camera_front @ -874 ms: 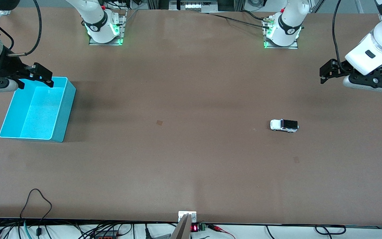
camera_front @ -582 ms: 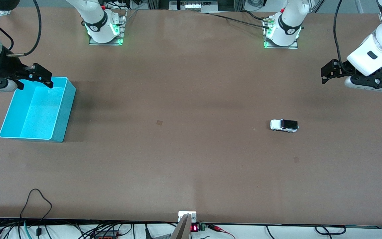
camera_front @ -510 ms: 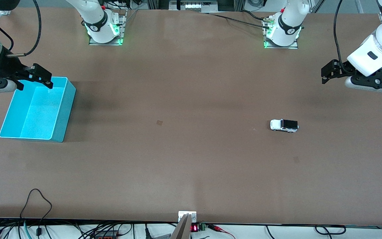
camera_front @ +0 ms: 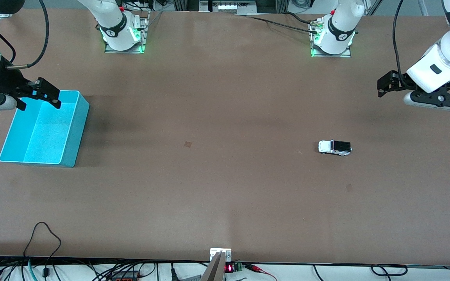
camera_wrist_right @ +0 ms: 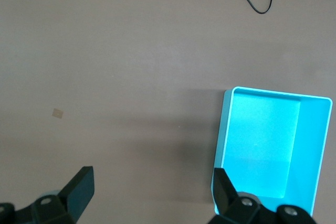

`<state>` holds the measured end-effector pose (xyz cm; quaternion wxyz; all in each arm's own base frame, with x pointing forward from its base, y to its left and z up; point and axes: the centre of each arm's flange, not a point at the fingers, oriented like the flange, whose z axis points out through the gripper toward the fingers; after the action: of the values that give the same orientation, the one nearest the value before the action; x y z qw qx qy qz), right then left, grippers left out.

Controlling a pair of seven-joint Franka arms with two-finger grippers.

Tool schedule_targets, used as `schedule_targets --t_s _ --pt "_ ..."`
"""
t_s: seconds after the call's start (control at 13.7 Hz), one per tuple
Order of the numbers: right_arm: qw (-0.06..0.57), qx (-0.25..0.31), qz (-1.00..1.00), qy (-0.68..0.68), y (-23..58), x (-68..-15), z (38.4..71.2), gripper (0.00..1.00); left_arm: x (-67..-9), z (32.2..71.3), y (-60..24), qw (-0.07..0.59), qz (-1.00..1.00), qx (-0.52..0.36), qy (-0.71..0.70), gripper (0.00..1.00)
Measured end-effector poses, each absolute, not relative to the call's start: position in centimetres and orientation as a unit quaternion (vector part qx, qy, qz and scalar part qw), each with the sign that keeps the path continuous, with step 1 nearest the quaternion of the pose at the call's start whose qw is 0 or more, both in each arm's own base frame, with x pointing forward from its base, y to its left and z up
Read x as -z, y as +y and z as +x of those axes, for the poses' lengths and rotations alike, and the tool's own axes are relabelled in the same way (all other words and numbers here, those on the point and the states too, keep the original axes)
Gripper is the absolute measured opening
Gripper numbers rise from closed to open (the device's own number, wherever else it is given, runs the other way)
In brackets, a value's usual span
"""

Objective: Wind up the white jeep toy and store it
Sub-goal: 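Move the left gripper toward the white toy jeep, then lower the left gripper over the jeep and close on it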

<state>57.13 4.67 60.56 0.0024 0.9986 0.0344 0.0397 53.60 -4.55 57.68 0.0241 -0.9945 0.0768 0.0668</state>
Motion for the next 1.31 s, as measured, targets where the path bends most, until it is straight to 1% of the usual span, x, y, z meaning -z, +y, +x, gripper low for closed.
schedule_targets --t_s 0.22,0.51,0.87,1.09,1.31 --pt "0.005 -0.041 0.998 0.037 4.8 -60.6 57.1 1.0 -55.7 53.2 -4.5 0.023 -0.989 -0.122 0.084 1.0" --pt "0.015 -0.041 0.998 0.039 4.7 -60.4 57.3 1.0 -50.6 55.4 -4.9 0.006 -0.973 -0.159 0.17 1.0" --pt "0.021 -0.041 0.998 0.045 5.2 -60.3 57.3 1.0 -46.6 57.5 -4.6 -0.028 -0.923 -0.159 0.348 1.0" --pt "0.028 -0.042 0.998 0.049 5.5 -60.3 57.2 1.0 -44.1 57.9 -4.6 -0.043 -0.885 -0.151 0.438 1.0" --pt "0.029 -0.037 0.998 0.05 5.7 -60.1 57.3 1.0 -39.7 57.8 -4.3 -0.046 -0.841 -0.122 0.526 1.0"
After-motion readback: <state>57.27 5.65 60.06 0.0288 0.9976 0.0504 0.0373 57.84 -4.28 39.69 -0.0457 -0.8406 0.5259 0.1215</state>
